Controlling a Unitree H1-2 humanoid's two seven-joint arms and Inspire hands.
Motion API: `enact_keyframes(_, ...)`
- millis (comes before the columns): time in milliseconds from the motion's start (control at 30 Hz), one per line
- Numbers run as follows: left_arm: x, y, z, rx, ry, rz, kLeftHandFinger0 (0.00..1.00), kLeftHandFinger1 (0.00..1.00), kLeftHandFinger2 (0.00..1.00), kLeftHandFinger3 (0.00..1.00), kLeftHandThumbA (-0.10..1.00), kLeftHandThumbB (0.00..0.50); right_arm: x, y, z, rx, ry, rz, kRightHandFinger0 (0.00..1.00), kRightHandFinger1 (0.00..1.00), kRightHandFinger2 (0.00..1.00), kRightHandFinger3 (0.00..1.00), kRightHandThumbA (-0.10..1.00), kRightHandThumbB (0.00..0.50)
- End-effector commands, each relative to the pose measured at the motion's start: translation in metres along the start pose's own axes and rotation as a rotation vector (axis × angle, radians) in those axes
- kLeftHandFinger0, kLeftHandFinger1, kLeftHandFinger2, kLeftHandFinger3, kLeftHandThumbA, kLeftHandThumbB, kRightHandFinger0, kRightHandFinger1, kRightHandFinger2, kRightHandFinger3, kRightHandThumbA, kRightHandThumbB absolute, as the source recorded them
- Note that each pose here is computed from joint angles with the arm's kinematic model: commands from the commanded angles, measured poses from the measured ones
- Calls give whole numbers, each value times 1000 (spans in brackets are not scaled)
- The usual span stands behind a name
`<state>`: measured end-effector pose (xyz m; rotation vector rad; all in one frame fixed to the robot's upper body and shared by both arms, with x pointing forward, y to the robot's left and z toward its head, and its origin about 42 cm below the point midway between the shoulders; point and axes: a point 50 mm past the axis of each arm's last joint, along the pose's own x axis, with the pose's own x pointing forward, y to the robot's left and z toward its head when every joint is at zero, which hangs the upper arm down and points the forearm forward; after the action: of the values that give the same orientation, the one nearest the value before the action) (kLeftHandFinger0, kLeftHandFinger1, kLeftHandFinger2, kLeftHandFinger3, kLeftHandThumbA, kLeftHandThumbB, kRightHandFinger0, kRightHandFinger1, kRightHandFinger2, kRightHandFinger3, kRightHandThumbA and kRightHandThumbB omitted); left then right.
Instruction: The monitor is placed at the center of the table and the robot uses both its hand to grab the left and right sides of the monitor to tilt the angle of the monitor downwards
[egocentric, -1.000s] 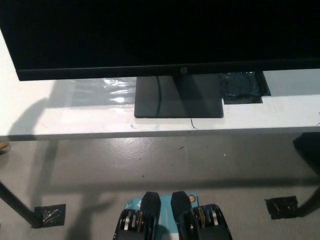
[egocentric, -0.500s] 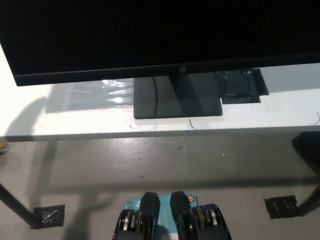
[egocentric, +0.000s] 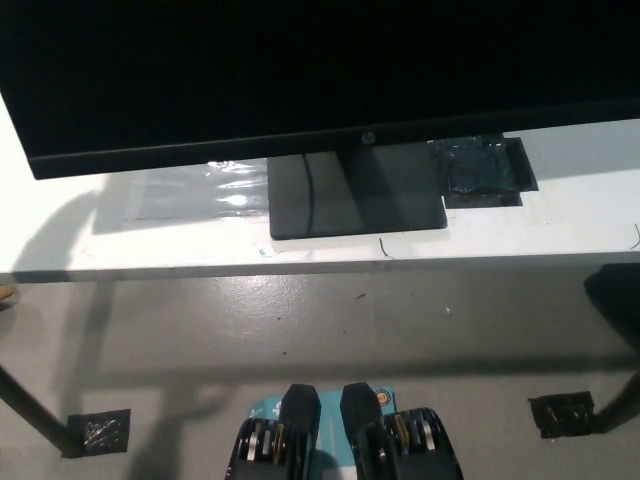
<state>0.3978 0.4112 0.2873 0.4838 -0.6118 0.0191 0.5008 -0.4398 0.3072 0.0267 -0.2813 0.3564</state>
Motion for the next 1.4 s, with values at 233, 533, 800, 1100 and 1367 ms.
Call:
enact_keyframes(233, 35, -15, 18, -5, -107, -61, 1000, 1000, 1000, 1000, 1000, 404, -10, -12, -16, -105, 149, 11, 1000, 1000, 1000, 1000, 872, 334)
enact_keyframes(533, 36, -26, 19, 44, -53, -88, 1000, 1000, 1000, 1000, 1000, 464, 0, 0, -18, -114, 145, 37, 1000, 1000, 1000, 1000, 926, 325)
enact_keyframes(800, 28, -22, 12, 54, -23, -86, 1000, 1000, 1000, 1000, 1000, 477, 19, 14, -16, -100, 147, 69, 1000, 1000, 1000, 1000, 879, 369)
enact_keyframes(1100, 35, -26, 9, 82, 9, -109, 1000, 1000, 1000, 1000, 1000, 448, 33, 24, -9, -113, 155, 94, 1000, 1000, 1000, 1000, 805, 433)
enact_keyframes(1367, 66, -25, 9, 125, 55, -176, 1000, 1000, 1000, 1000, 1000, 464, 50, 32, 1, -152, 177, 134, 1000, 1000, 1000, 1000, 697, 425)
